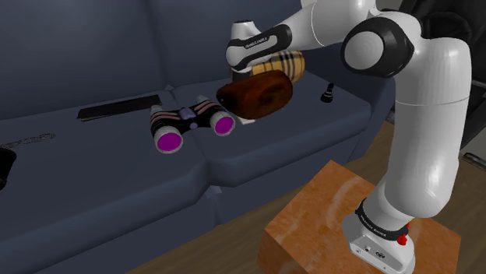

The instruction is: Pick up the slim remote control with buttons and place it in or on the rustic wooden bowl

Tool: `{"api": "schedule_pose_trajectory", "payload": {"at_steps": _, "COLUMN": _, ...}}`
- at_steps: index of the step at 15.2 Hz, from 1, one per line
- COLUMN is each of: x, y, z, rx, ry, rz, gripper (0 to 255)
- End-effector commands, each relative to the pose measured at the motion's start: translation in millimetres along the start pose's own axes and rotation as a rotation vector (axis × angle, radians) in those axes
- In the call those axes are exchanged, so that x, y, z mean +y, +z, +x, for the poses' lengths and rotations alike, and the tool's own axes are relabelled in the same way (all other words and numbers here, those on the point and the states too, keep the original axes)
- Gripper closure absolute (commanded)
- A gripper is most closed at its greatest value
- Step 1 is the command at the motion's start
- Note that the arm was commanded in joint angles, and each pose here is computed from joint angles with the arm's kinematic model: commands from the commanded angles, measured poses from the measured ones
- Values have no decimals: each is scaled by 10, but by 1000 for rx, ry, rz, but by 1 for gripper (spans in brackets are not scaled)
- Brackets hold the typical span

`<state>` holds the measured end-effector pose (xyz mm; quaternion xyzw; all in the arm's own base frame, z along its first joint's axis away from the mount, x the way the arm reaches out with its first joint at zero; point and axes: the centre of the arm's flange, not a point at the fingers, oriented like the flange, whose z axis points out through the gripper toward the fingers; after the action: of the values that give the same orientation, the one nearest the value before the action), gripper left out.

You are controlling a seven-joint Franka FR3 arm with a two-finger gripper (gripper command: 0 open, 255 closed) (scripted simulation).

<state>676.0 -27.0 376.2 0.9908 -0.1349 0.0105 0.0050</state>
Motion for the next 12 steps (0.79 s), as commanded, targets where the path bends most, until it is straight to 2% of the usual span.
{"api": "schedule_pose_trajectory", "payload": {"at_steps": 1, "x": -8, "y": 299, "z": 10, "rx": -30, "ry": 0, "rz": -9, "gripper": 0}}
{"api": "schedule_pose_trajectory", "payload": {"at_steps": 5, "x": -6, "y": 488, "z": 4, "rx": -30, "ry": 0, "rz": -9, "gripper": 0}}
{"api": "schedule_pose_trajectory", "payload": {"at_steps": 12, "x": -6, "y": 487, "z": 4, "rx": -30, "ry": 0, "rz": -9, "gripper": 0}}
